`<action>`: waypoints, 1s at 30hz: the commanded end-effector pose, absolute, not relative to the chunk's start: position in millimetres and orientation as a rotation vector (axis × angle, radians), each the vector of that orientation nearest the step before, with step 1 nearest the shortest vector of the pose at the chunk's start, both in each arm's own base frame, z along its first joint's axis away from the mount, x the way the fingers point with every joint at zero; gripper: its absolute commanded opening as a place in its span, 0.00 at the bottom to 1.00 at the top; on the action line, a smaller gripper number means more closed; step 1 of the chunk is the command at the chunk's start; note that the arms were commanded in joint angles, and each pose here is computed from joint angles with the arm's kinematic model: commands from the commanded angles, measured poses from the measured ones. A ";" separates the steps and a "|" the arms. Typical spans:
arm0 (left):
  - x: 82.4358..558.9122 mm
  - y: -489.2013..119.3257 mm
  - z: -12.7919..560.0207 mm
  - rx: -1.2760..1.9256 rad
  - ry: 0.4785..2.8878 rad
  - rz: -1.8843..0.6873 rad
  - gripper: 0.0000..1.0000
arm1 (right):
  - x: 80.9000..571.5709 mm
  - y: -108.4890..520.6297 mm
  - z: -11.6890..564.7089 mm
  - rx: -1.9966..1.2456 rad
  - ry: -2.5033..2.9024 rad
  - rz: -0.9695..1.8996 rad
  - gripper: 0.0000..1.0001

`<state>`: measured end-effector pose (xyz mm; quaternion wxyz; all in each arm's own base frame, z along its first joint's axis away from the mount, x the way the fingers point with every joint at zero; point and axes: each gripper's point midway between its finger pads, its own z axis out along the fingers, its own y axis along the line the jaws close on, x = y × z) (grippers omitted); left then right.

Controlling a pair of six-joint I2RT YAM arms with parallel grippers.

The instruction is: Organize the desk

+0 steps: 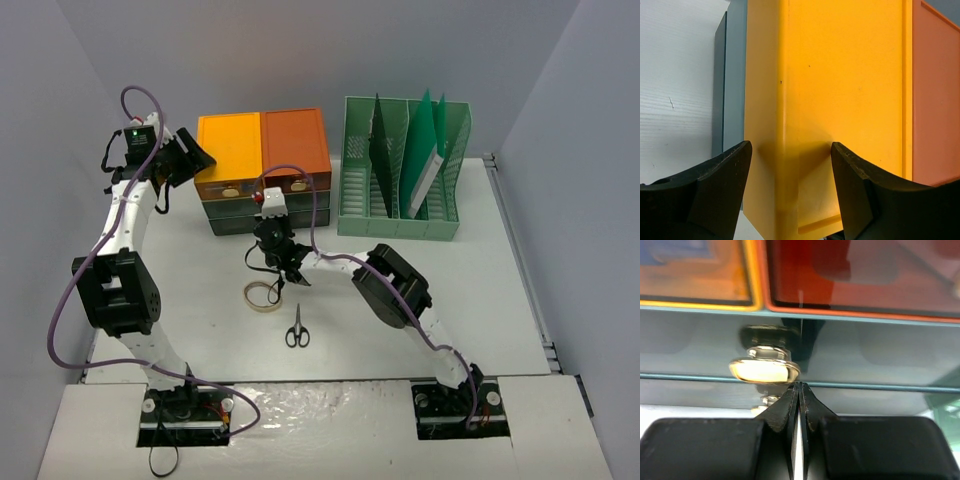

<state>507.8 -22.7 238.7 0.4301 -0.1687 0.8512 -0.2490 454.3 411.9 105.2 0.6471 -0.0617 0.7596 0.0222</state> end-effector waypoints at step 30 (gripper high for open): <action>473.6 -13.0 188.9 -0.437 2.324 -0.475 0.60 | 466.1 453.7 210.0 0.054 1.643 0.452 0.54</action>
